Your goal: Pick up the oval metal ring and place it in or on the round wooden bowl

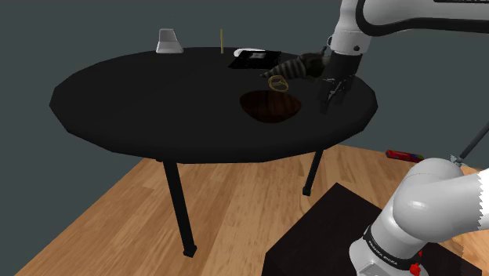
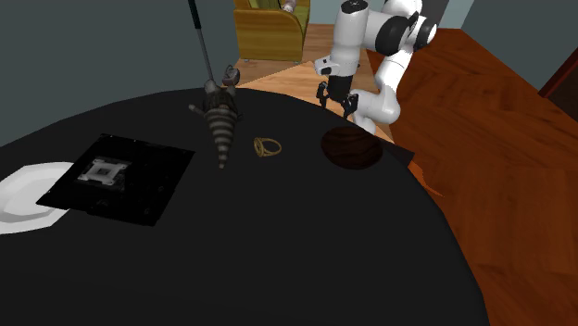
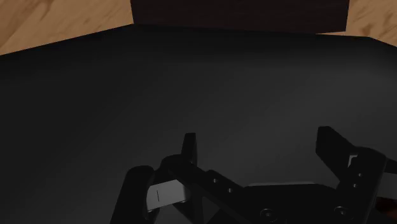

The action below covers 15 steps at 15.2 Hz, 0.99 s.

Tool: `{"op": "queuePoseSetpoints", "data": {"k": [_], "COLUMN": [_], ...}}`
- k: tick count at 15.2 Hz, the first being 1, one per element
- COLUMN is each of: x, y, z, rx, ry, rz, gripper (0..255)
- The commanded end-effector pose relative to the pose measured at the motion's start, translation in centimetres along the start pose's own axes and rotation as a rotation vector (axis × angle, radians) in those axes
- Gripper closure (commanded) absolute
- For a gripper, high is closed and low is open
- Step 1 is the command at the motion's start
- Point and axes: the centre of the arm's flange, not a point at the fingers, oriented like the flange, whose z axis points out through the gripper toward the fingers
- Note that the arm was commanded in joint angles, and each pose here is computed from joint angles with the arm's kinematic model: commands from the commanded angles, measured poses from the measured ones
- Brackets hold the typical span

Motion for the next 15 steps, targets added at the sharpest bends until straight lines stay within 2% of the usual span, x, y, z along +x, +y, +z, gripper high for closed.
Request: {"op": "queuePoseSetpoints", "data": {"k": [1, 15], "x": [0.0, 16.5], "y": [0.0, 6.2], "z": [0.0, -1.2], "rx": [0.0, -0.045], "ry": [0.0, 0.04], "rz": [0.0, 0.044], "gripper": [0, 0]}}
